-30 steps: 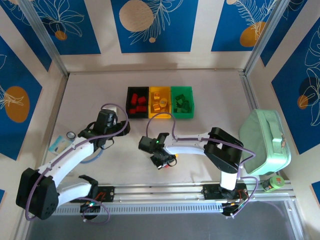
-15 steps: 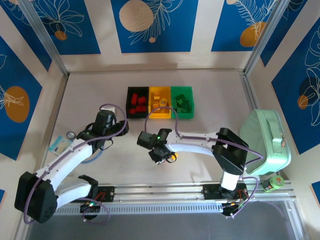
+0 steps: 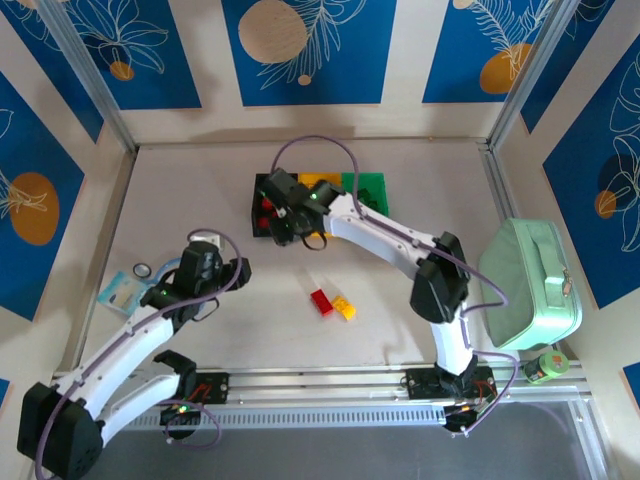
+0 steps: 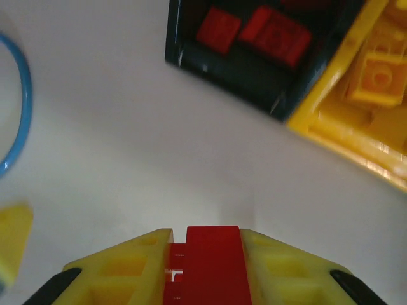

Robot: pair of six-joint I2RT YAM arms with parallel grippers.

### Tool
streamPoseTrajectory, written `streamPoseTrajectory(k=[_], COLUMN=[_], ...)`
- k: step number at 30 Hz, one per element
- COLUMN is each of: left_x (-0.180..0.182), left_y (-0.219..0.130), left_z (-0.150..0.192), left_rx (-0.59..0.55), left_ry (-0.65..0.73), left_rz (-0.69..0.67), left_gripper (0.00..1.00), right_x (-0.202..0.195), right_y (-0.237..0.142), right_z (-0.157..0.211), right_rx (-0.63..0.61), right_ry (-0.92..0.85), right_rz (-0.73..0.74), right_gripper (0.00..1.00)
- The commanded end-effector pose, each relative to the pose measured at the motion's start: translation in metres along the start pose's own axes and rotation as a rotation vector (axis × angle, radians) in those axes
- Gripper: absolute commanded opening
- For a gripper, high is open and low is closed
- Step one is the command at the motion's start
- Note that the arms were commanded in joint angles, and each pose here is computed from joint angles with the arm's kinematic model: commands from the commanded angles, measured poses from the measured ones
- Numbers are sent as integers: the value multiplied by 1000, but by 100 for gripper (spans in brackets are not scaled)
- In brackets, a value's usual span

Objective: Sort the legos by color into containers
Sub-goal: Place the lego in the container, then move the lego to the center of the table.

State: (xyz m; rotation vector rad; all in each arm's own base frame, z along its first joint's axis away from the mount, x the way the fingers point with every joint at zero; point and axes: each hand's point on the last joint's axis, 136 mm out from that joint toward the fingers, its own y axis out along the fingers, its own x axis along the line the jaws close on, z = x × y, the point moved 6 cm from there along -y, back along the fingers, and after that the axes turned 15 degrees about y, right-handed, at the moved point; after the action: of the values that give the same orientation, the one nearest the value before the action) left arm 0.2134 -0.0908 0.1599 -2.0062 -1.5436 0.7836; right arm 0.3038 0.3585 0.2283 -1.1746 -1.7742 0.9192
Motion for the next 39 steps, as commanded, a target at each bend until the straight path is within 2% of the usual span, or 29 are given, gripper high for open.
streamPoseTrajectory(k=[1,9,16,22,23,25,27,28,33,39], left_x=[2,7,4,-1,-2,-6,-11,-13,-35,-76], left_y=[-3,-13,-16,-17,-17,-17,-16,-17,-15,-7], left_z=[23,37,33,28,28,27,27,26,23,28], left_rx=[52,55,42,36,40,40,41,40,44,102], left_ry=[-39,-39,-44,-32,-27,-19,-2,7,118,293], left_rz=[11,2,24,31,33,41,47,46,82,172], left_gripper=[66,66,66,66,66,66,66,66,66,74], right_x=[-2,-9,-21,-22,-20,-19,-17,-17,-23,-37], right_y=[18,57,79,83,83,84,83,82,61,19], right_z=[-17,-76,-104,-128,-130,-132,-132,-130,-124,-109], right_rx=[54,15,-52,-132,-140,-147,-135,-127,-103,-131], right_ry=[-38,8,81,103,103,106,115,119,143,155], right_rz=[1,-6,-68,-135,-149,-161,-180,-183,-145,-122], right_gripper=[24,24,28,33,38,57,81,84,84,84])
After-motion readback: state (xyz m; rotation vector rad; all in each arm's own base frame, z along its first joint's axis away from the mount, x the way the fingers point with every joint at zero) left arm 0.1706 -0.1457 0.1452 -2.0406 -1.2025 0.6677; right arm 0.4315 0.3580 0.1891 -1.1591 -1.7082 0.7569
